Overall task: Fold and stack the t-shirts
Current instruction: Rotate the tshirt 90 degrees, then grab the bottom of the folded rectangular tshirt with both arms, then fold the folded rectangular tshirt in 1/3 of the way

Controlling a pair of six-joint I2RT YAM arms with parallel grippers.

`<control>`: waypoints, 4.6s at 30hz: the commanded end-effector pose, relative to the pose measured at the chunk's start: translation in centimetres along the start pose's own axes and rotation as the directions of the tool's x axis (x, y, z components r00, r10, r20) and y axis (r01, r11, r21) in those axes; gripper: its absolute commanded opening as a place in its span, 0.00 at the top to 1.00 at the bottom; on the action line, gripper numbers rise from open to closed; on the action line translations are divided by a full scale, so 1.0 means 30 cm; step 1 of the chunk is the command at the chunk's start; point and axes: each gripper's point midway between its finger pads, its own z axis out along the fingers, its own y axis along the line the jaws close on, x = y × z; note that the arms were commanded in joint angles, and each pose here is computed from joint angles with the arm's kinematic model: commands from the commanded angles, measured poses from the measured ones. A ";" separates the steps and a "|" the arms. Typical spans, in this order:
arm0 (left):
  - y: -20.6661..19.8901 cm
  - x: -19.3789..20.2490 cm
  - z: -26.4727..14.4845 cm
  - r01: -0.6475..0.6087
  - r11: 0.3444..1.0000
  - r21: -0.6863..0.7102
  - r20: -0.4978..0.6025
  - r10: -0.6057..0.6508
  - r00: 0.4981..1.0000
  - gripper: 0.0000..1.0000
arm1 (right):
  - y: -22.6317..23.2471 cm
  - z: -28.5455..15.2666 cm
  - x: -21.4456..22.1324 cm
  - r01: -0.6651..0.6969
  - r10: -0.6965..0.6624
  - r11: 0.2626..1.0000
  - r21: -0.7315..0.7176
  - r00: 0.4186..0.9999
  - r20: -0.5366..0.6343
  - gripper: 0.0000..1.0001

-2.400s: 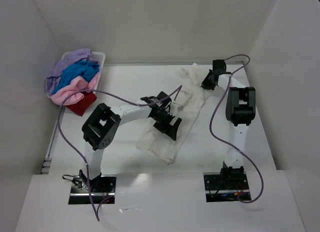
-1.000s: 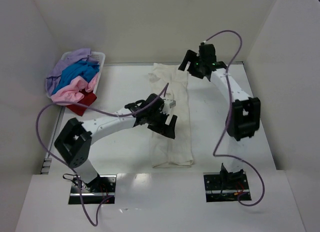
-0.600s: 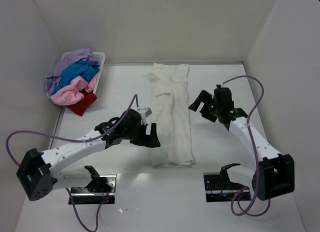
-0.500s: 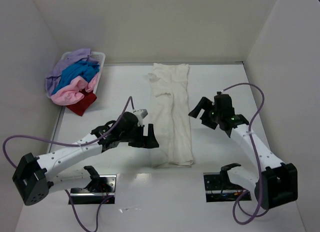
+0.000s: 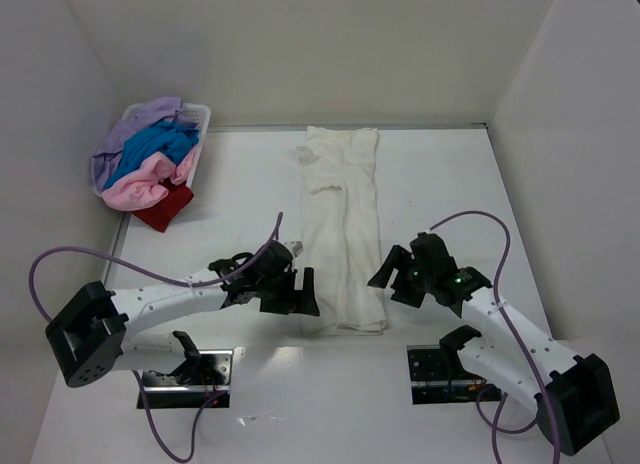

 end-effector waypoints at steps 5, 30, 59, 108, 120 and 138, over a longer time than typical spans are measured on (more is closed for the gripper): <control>-0.032 0.006 0.042 0.006 1.000 0.000 -0.019 -0.006 1.000 0.01 | -0.106 0.010 0.108 -0.105 0.110 0.992 0.075 0.992 -0.058 0.25; -0.005 0.023 0.149 0.052 0.997 -0.059 -0.074 -0.057 0.996 0.03 | -0.101 0.046 0.187 -0.131 0.127 0.991 -0.015 0.983 -0.134 0.49; 0.052 0.094 0.154 0.096 0.987 -0.131 -0.120 -0.111 0.987 0.59 | 0.025 0.089 0.173 -0.073 0.065 0.996 -0.048 0.989 -0.136 0.94; 0.072 -0.875 0.094 -0.006 1.000 0.030 0.149 0.002 0.989 1.00 | 0.326 0.288 -0.688 0.020 -0.022 1.000 0.013 0.974 0.226 1.00; 0.134 -1.012 0.121 -0.023 0.998 0.050 0.165 0.014 0.986 0.98 | 0.323 0.307 -0.846 0.010 -0.013 1.000 0.010 0.960 0.281 1.00; 0.199 -1.126 0.076 -0.101 0.993 0.056 0.244 0.085 0.966 0.09 | 0.326 0.417 -0.898 0.115 -0.115 0.993 0.016 0.956 0.272 0.48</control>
